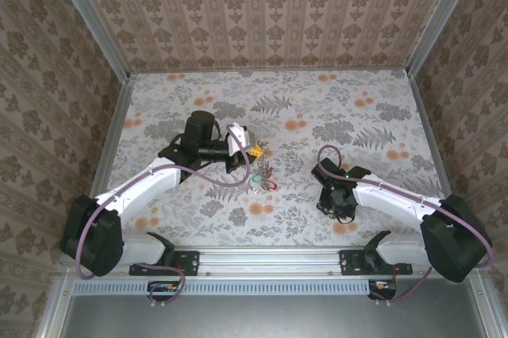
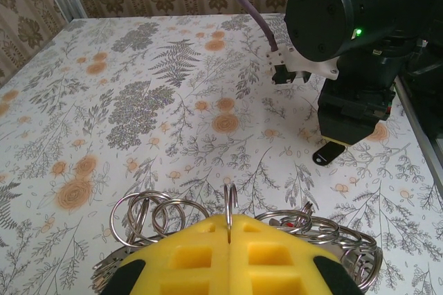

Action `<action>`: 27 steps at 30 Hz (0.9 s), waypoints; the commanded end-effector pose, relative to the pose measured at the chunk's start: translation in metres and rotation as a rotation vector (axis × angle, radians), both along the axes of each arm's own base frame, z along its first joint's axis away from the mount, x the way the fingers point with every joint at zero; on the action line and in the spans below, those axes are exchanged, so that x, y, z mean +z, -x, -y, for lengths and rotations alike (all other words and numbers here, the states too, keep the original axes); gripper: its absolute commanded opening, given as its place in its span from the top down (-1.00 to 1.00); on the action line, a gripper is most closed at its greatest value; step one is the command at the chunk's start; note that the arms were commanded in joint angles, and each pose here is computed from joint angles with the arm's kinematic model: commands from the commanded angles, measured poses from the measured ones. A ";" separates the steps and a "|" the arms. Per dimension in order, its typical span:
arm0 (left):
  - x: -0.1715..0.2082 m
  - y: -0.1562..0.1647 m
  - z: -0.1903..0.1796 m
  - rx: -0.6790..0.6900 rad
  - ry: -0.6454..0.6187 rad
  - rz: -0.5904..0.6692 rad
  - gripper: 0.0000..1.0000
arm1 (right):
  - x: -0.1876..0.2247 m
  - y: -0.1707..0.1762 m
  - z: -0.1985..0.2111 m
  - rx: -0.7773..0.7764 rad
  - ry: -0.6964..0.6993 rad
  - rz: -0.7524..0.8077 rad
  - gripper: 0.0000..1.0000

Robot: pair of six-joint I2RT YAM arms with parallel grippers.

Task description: Put the keys on the keyring

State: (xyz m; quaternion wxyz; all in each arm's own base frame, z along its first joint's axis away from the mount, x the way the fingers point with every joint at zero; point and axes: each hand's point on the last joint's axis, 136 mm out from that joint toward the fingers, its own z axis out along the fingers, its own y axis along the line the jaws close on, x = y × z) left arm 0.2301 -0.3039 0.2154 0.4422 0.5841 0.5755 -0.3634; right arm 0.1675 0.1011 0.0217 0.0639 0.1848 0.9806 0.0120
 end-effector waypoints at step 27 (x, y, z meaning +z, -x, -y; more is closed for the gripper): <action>0.011 0.007 -0.004 -0.012 0.018 0.044 1.00 | -0.005 -0.015 -0.028 0.032 -0.036 0.040 0.59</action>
